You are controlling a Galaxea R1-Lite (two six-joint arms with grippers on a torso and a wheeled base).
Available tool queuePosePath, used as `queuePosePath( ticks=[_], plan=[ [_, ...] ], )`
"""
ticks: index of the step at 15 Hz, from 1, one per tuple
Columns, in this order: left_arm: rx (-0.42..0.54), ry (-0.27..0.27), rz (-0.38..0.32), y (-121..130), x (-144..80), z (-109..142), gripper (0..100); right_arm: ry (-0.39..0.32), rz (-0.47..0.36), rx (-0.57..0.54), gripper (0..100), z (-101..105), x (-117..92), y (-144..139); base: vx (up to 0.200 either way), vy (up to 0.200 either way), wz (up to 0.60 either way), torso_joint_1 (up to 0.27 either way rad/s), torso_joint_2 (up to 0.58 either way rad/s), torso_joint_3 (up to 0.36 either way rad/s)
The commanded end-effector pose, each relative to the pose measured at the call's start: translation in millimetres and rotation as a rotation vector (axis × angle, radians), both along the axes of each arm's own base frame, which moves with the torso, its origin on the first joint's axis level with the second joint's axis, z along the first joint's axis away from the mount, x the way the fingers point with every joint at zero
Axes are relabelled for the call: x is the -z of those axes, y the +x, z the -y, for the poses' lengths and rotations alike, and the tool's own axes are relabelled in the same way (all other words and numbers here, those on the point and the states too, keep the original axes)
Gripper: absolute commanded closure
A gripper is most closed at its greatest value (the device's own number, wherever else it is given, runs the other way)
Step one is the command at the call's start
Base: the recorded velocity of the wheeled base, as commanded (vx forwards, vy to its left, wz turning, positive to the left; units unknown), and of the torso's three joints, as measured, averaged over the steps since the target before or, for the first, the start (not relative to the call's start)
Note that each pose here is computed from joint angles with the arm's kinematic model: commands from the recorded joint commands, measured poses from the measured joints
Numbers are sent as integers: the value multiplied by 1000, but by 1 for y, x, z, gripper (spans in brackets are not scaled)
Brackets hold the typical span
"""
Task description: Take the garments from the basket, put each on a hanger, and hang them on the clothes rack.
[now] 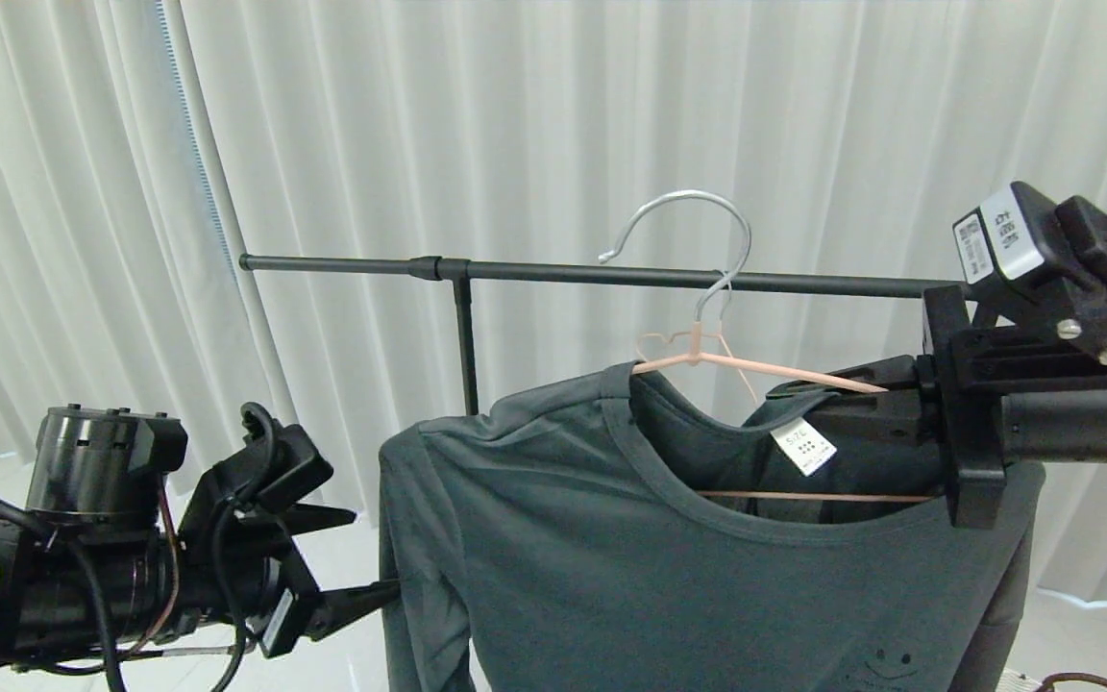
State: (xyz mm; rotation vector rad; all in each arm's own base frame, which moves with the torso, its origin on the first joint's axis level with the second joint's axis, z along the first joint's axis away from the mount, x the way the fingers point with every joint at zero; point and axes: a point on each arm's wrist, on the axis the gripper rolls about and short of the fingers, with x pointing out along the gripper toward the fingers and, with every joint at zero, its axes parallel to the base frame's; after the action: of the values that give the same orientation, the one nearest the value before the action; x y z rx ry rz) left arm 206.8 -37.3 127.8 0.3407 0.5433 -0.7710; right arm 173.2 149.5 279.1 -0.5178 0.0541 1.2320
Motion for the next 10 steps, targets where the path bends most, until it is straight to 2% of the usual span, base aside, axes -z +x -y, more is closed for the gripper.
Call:
queuePosePath(
  ticks=[1, 2, 5, 10],
  plan=[
    [38, -29, -10, -1, 1, 1, 100, 3, 2, -10, 100, -2, -1, -2, 0, 0, 0, 0, 0, 0],
    [94, -73, -7, -6, 0, 2, 100, 2, 2, -7, 100, -1, -1, -1, 0, 0, 0, 0, 0, 0],
    [107, -84, -15, -9, 2, 1, 100, 1, 1, -8, 100, -2, -1, -2, 0, 0, 0, 0, 0, 0],
    [6, -81, -12, 1, 1, -18, 100, 4, 5, -1, 100, 0, -2, -2, 0, 0, 0, 0, 0, 0]
  ],
)
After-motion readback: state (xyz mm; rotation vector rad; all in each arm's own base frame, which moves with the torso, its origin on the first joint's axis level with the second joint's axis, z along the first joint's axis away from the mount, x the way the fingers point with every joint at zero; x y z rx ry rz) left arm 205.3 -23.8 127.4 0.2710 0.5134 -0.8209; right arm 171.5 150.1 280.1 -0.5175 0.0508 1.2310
